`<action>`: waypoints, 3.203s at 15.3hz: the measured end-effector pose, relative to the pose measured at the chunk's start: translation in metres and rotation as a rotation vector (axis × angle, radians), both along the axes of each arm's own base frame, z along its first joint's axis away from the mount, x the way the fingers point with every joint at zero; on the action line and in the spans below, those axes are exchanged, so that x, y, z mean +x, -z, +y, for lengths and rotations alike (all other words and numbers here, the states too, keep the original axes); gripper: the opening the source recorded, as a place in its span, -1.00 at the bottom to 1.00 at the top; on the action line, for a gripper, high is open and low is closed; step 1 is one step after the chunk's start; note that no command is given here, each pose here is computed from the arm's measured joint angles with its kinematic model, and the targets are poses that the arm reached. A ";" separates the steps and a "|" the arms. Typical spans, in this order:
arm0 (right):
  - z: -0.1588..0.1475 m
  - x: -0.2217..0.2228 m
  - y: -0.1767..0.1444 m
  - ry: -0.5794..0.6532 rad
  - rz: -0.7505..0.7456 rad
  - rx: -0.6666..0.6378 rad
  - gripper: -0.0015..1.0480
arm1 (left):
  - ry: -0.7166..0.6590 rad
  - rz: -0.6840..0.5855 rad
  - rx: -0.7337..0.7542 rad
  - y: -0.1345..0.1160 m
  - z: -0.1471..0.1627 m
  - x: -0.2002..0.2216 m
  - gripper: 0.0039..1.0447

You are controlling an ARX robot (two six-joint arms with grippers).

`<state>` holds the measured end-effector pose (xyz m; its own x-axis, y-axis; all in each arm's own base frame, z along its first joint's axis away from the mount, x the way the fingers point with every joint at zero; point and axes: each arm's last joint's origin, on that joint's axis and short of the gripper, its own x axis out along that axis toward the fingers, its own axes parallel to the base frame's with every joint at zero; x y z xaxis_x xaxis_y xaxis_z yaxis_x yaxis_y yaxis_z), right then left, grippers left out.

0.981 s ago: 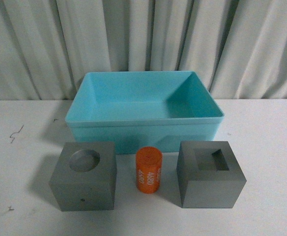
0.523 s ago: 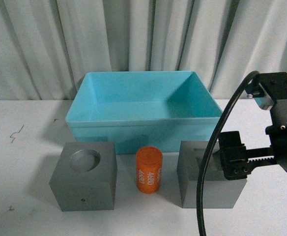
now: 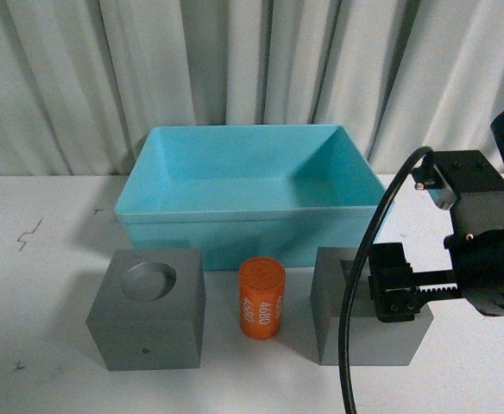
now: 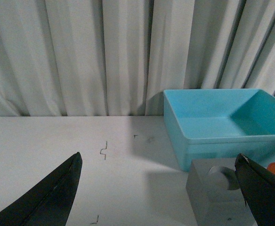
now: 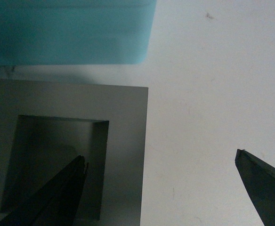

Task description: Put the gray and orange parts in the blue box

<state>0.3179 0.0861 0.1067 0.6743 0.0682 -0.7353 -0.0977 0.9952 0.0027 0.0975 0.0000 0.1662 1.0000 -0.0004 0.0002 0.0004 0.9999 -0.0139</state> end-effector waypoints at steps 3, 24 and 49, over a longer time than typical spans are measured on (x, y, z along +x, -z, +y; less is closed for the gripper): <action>0.001 0.002 0.004 0.026 0.015 0.027 0.76 | 0.000 0.000 0.000 0.000 0.000 0.000 0.88; 0.043 0.192 -0.113 -0.054 -0.276 0.236 -0.65 | 0.000 0.000 0.000 0.000 0.000 0.000 0.88; -0.082 -0.026 -0.135 0.433 -0.399 0.239 0.82 | 0.000 0.000 0.000 0.000 0.000 0.000 0.88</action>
